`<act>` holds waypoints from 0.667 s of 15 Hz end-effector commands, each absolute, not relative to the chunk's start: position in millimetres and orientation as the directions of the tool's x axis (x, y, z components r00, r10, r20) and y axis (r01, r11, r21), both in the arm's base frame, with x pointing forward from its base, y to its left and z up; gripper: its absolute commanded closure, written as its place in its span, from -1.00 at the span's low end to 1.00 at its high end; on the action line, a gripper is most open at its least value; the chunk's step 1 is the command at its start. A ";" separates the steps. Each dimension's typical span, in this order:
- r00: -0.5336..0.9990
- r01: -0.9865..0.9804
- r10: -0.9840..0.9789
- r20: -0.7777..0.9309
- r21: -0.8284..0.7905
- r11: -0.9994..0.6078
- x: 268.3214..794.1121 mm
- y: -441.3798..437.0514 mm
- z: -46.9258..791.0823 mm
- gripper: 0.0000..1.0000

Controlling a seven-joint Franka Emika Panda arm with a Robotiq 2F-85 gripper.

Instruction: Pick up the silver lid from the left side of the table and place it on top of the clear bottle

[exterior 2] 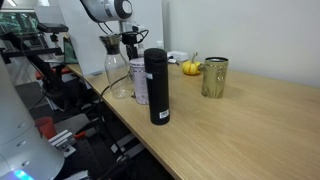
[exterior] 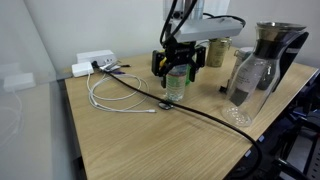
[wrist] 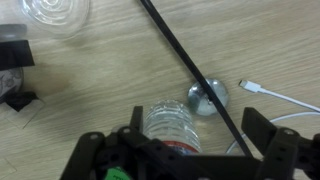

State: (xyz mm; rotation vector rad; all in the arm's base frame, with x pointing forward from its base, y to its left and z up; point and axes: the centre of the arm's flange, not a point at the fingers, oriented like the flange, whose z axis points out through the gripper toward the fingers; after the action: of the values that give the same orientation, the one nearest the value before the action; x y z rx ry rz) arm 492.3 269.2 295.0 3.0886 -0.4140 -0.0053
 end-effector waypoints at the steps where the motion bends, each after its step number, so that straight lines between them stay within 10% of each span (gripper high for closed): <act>1: 0.965 -0.261 -0.260 0.022 0.062 -0.963 493.5 269.0 290.9 -1.00; 9: 0.967 -0.251 -0.245 0.069 0.084 -0.964 496.7 263.0 291.0 -1.00; 10: 0.967 -0.249 -0.242 0.080 0.089 -0.964 498.0 261.7 290.8 -0.68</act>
State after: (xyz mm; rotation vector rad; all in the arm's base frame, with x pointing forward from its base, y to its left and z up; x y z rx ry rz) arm 495.3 263.0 294.2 3.0391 -0.3776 0.0607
